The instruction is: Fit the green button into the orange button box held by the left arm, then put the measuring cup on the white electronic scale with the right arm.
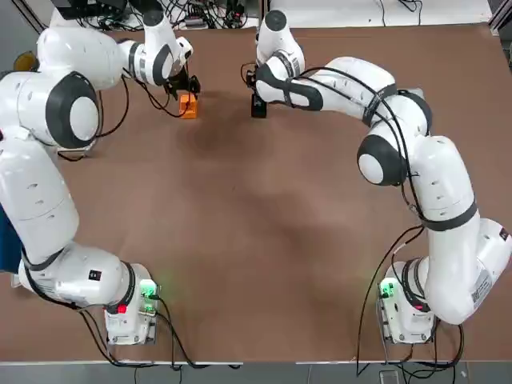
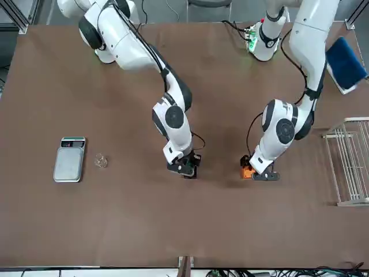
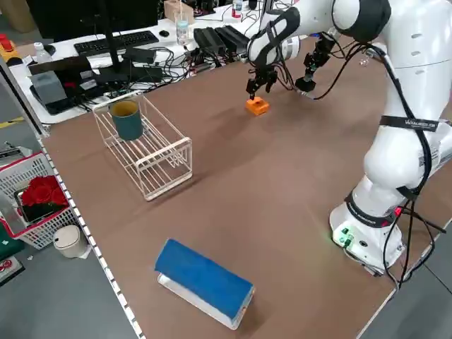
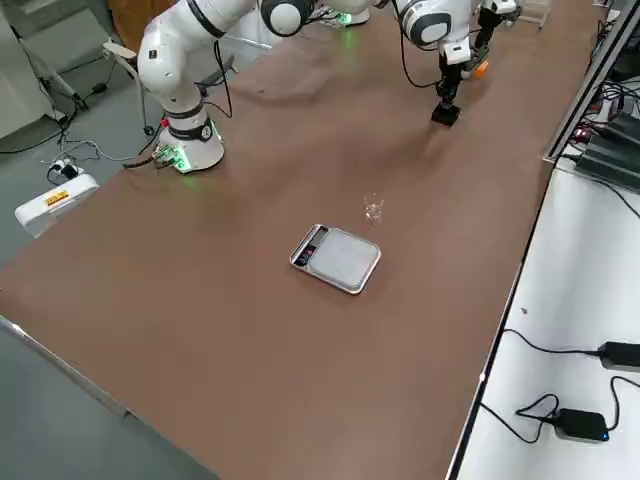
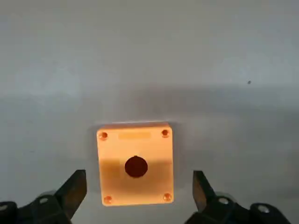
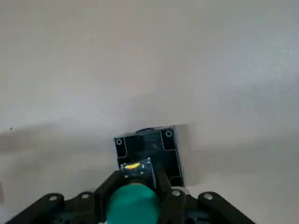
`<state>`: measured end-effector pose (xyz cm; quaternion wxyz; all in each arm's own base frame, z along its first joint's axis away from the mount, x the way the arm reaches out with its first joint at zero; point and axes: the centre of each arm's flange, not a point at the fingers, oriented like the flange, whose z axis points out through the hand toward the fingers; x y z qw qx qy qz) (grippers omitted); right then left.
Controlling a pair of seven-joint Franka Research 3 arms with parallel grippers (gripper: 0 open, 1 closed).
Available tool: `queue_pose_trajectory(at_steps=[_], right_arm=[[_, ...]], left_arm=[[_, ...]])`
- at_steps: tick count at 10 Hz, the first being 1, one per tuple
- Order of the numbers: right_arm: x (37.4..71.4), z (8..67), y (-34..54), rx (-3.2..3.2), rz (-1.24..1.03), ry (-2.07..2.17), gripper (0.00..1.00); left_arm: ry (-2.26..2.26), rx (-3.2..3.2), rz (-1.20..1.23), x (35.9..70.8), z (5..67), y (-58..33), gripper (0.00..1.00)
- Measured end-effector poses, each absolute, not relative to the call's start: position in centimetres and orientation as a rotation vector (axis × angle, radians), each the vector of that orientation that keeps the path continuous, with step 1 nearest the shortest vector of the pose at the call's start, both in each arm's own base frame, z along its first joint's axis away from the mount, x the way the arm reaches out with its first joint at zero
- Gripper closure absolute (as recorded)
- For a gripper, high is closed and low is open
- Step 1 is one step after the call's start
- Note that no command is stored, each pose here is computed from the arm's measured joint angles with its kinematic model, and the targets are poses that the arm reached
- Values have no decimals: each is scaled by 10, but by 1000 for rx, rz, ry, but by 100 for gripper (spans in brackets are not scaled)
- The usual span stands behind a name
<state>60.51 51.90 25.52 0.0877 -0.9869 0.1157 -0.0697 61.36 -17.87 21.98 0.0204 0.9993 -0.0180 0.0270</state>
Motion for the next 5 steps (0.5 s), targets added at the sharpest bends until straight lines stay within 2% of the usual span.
queue_pose_trajectory(at_steps=[5], right_arm=[[606, 240, 518, -2943, -220, 355, 64]], left_arm=[[-64, 3098, 92, 613, 205, -179, 1]])
